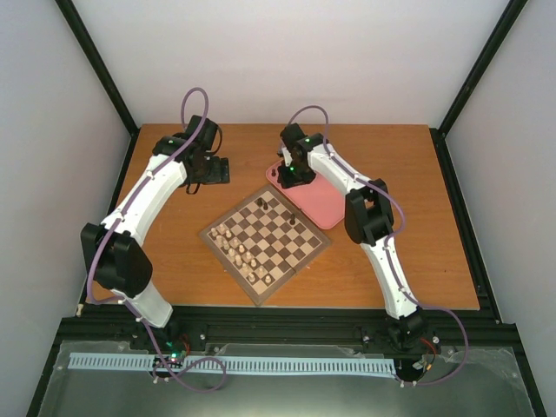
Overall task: Set up the chess pieces on the board
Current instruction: Pick up the chess piece from the storage box, then place the chess piece on the chessboard, then pick up the chess piece from the storage box.
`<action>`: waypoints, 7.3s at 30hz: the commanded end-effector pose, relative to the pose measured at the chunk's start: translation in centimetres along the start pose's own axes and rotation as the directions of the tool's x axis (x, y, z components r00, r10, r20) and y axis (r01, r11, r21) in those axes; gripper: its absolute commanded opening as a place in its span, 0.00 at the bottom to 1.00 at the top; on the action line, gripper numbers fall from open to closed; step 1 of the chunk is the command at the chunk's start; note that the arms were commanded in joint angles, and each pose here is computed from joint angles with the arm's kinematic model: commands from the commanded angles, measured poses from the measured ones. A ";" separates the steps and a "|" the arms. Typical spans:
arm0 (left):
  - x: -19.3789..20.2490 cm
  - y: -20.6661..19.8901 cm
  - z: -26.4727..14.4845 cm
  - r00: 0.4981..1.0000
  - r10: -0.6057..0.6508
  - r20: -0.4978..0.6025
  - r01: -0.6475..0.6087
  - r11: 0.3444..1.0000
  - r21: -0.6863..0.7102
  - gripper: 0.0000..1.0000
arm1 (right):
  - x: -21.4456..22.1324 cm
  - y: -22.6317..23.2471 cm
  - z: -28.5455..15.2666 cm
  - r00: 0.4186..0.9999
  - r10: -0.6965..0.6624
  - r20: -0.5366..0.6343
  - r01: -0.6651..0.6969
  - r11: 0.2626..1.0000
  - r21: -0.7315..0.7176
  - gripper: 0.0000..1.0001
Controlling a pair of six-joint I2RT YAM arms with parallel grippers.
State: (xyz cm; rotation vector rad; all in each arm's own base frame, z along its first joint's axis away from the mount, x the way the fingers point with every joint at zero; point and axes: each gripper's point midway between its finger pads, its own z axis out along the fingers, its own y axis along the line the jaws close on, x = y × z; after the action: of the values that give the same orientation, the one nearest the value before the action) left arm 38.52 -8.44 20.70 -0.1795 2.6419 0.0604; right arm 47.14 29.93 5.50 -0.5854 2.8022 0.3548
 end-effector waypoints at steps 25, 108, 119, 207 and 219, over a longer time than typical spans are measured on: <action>-1.5 -0.2 -0.6 1.000 0.012 0.022 -0.012 1.000 0.011 1.00 | -1.1 -0.1 1.8 1.000 0.011 0.019 -0.011 1.000 0.017 0.32; -0.4 0.1 -0.4 1.000 -0.005 0.022 0.005 1.000 0.016 1.00 | 7.9 9.3 -1.7 0.974 -0.206 -0.091 0.210 0.977 0.029 0.06; -0.5 0.0 -0.2 1.000 -0.004 0.020 0.004 1.000 0.015 1.00 | 8.0 8.7 -1.4 0.976 -0.192 -0.105 0.197 0.980 0.041 0.11; -0.9 -0.1 0.0 1.000 0.006 0.005 -0.006 1.000 0.007 1.00 | -1.3 -3.6 1.5 0.997 0.063 0.040 -0.066 0.993 0.100 0.31; -0.8 -0.2 0.0 1.000 0.006 0.002 -0.006 1.000 0.010 1.00 | -1.5 -3.7 1.9 0.997 0.063 0.042 -0.067 0.992 0.103 0.12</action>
State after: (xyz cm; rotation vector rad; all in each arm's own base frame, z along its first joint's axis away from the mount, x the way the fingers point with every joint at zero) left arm 38.65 -8.74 20.08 -0.1652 2.6603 0.0512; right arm 50.01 27.49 3.65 -0.4535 2.7975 0.2381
